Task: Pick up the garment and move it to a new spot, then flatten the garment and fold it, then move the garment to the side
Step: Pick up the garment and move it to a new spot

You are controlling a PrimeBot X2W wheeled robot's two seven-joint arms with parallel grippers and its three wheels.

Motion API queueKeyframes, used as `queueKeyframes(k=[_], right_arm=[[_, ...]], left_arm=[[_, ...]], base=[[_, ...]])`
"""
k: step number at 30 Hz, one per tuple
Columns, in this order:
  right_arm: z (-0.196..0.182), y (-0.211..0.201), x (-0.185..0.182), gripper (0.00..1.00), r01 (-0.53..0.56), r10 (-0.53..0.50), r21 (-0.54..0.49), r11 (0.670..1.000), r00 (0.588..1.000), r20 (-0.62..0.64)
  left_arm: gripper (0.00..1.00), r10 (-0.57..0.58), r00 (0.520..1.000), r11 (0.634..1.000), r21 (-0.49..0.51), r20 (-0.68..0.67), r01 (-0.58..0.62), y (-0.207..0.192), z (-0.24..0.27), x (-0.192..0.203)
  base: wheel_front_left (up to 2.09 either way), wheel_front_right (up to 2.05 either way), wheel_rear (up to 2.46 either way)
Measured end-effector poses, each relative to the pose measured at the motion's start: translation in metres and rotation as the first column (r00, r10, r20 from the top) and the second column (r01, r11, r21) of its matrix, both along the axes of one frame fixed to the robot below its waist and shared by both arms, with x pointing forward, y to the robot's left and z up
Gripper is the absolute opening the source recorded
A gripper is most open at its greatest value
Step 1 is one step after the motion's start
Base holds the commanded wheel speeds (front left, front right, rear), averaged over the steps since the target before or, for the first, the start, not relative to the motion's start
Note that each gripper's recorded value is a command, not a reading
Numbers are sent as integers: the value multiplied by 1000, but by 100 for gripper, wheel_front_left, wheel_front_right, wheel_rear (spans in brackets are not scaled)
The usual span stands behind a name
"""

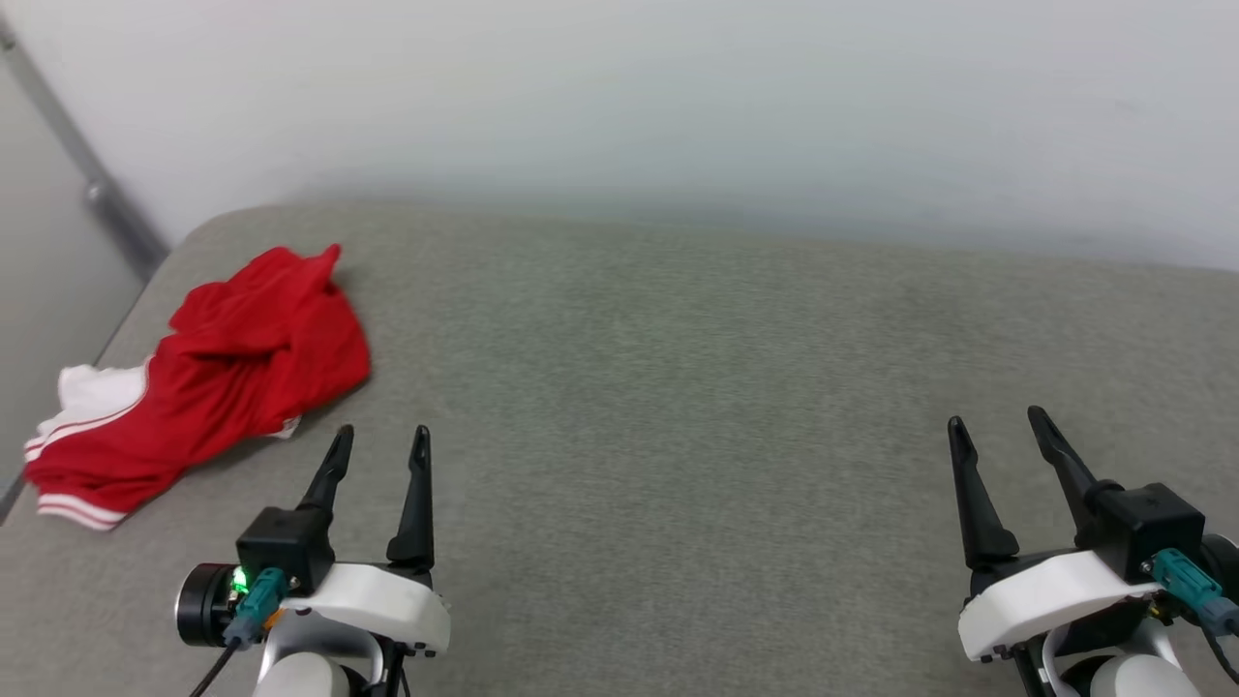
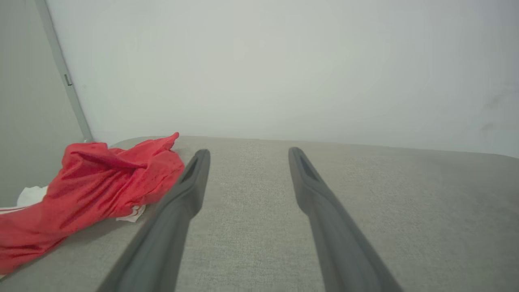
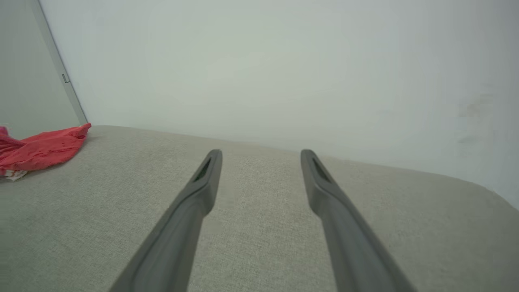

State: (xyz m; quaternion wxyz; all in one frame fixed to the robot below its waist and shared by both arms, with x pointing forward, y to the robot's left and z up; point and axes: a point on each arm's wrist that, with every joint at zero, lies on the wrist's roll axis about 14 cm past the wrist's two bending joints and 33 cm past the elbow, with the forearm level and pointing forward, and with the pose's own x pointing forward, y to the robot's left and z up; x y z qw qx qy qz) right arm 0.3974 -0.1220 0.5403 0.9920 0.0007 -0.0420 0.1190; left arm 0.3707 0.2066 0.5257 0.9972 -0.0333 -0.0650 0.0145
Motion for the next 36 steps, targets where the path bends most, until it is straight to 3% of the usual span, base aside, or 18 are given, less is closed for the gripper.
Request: queueKeyframes(k=[10, 20, 29, 36], right_arm=[[3, 65, 11, 100, -179, 179, 22, 984, 984, 1], [5, 143, 6, 100, -389, 390, 35, 920, 921, 0], [7, 164, 5, 100, -445, 445, 39, 895, 896, 9], [7, 168, 10, 100, -453, 453, 38, 891, 891, 8]], left_arm=[[100, 199, 980, 980, -23, 2, -199, 63, 0, -37], [100, 382, 924, 923, -39, -12, -382, 116, -5, -91], [100, 433, 901, 901, -23, -19, -434, 131, -6, -108], [100, 438, 899, 899, -17, -12, -438, 137, -1, -93]], base=[[0, 0, 0], [0, 0, 0], [0, 0, 0], [0, 0, 0]])
